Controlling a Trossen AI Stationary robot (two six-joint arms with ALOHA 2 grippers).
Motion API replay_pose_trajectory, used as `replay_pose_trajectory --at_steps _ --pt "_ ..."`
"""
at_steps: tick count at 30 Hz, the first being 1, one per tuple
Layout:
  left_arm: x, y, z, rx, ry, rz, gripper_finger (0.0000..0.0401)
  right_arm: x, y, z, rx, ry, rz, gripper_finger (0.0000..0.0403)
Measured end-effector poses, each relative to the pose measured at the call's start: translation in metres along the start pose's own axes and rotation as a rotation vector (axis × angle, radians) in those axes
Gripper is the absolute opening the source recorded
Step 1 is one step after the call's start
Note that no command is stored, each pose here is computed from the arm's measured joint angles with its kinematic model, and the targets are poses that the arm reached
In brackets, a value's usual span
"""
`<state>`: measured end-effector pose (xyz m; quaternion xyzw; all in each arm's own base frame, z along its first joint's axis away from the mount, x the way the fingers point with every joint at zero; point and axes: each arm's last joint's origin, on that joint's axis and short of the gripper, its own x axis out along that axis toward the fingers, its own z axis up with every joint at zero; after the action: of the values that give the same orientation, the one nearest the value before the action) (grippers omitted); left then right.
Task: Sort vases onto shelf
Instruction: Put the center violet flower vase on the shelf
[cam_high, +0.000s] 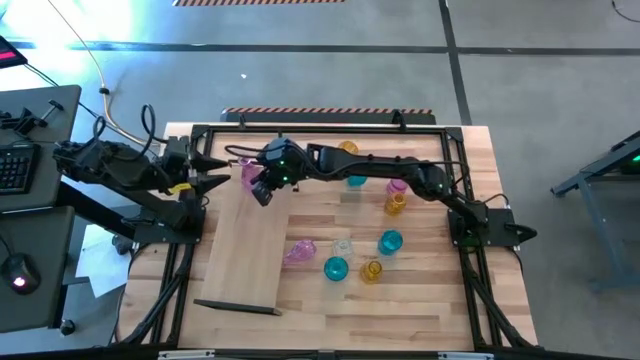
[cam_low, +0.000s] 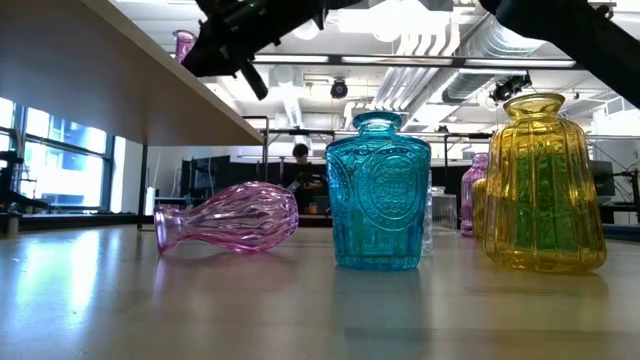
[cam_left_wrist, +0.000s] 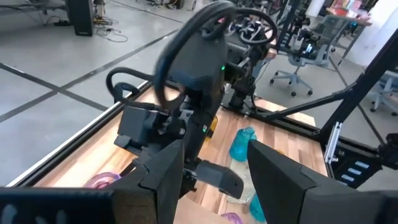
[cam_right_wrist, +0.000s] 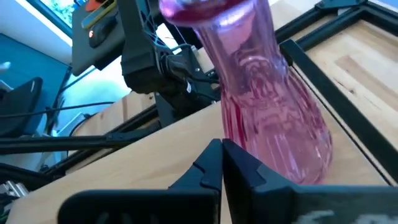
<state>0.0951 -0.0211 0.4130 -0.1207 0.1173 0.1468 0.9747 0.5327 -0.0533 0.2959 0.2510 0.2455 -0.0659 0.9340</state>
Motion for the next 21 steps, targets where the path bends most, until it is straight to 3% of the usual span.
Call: replay_pose_trajectory --at_steps 10,21 --pt "0.005 -0.004 -0.001 0.012 0.022 -0.01 0.017 0.001 0.002 -0.005 0.019 0.04 0.01 0.0" --pt "0.005 -0.004 -0.001 0.029 0.025 -0.012 0.017 0.0 -0.001 -0.013 -0.026 0.073 -0.14 0.0"
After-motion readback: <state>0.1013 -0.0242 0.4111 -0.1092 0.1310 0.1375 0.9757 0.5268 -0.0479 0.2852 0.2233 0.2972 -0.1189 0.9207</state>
